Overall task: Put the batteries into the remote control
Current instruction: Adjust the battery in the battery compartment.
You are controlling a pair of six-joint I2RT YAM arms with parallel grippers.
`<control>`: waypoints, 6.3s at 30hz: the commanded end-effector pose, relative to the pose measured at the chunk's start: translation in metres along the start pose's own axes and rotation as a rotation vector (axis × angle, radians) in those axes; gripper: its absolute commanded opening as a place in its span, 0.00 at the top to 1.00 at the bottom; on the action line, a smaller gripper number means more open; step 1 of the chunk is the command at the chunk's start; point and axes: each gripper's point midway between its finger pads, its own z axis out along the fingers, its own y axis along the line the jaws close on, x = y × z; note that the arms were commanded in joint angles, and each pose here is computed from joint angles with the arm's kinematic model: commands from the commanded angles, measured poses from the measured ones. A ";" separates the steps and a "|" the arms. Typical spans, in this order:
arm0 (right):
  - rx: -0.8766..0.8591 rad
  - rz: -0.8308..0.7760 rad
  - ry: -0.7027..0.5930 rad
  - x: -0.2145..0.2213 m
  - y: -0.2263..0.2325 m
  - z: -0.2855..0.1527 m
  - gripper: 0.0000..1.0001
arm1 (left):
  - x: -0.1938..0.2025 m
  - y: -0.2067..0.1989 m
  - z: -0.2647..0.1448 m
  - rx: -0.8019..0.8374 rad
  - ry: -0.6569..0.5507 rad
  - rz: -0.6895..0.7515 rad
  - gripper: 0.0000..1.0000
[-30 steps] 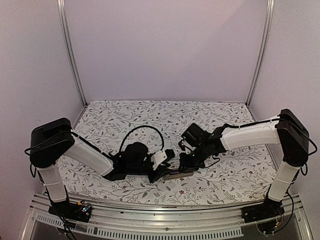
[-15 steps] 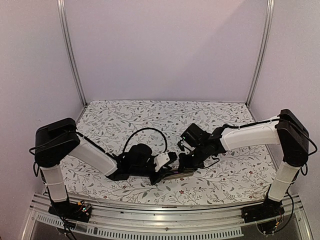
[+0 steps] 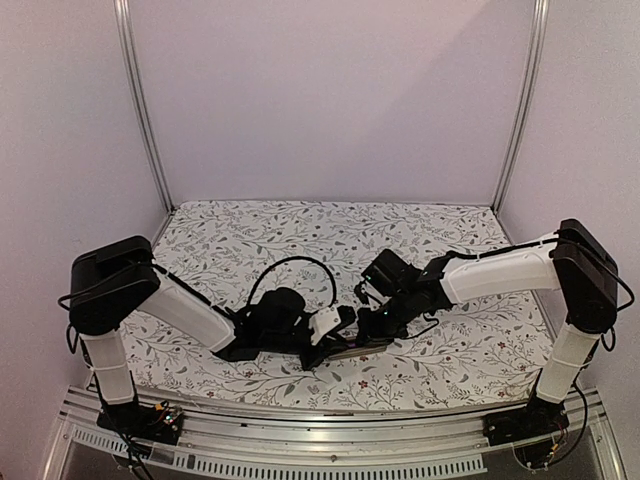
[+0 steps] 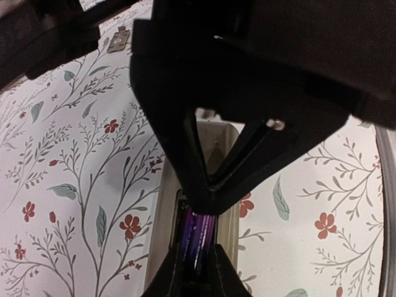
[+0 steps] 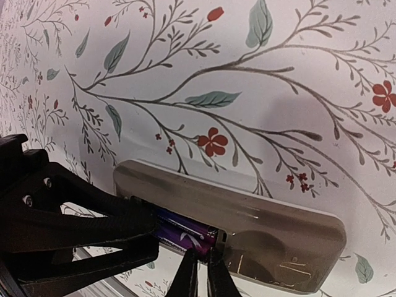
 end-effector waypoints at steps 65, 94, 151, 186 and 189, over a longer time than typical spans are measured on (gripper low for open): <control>0.119 -0.002 0.116 0.038 -0.037 0.021 1.00 | 0.055 0.000 0.011 -0.014 0.254 0.003 0.99; -0.074 -0.015 -0.080 -0.032 0.003 -0.049 0.96 | 0.055 0.005 -0.001 -0.078 0.314 0.084 1.00; -0.032 -0.099 0.134 0.020 -0.003 0.040 1.00 | 0.038 0.008 -0.044 -0.123 0.078 0.049 0.32; -0.005 -0.106 0.138 0.023 -0.008 0.036 1.00 | 0.036 0.008 -0.041 -0.122 0.087 0.064 0.33; 0.021 -0.089 0.139 0.026 -0.016 0.035 1.00 | 0.036 0.008 -0.041 -0.123 0.086 0.064 0.33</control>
